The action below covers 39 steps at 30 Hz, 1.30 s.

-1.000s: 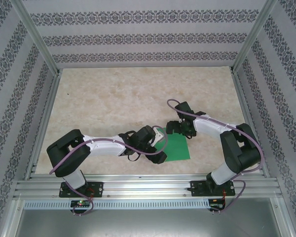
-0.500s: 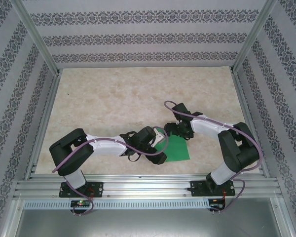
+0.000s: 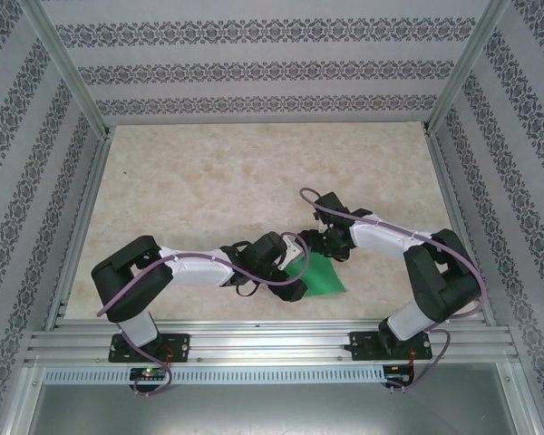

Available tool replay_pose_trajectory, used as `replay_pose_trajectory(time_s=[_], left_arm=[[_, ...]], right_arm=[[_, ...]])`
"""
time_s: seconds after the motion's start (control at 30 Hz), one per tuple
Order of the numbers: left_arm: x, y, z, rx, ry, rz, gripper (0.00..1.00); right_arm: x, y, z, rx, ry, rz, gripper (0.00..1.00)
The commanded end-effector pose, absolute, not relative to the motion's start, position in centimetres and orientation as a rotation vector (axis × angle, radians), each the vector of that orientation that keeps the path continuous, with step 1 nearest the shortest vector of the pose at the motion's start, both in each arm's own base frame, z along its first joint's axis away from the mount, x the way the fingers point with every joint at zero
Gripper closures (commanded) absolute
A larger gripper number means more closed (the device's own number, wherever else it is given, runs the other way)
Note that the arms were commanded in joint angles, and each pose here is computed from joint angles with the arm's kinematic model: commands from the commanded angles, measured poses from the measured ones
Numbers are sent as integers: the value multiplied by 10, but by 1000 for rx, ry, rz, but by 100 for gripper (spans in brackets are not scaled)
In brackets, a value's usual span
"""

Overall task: Fold a paper plane with a square sheet of paper (fold left side to right side)
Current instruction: Pick up the square sheet of paper from the center of the table.

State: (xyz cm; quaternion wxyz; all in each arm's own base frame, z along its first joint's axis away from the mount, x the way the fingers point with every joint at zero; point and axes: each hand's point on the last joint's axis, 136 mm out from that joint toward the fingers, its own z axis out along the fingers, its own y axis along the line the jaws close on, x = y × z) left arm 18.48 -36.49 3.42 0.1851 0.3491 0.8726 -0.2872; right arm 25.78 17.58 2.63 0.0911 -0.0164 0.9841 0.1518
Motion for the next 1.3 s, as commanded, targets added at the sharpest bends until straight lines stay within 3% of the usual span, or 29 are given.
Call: replay_pose_trajectory(time_s=[0.0,0.23,0.83,1.17,1.27], left_arm=[[175,-363,21,990,2512,-813,0],[175,-364,20,992,2514,-813,0],[175,-366,20,1003,2517,-815,0],[176,-367,21,1004,2509,-816,0],[177,-367,23,999,2503,-813,0]], right_arm=[[255,179,36,-20,2891,598,9],[247,182,46,29,2841,852,8],[230,171,60,107,2793,985,2],[226,181,55,57,2836,1027,19],[225,186,54,50,2835,1070,29]])
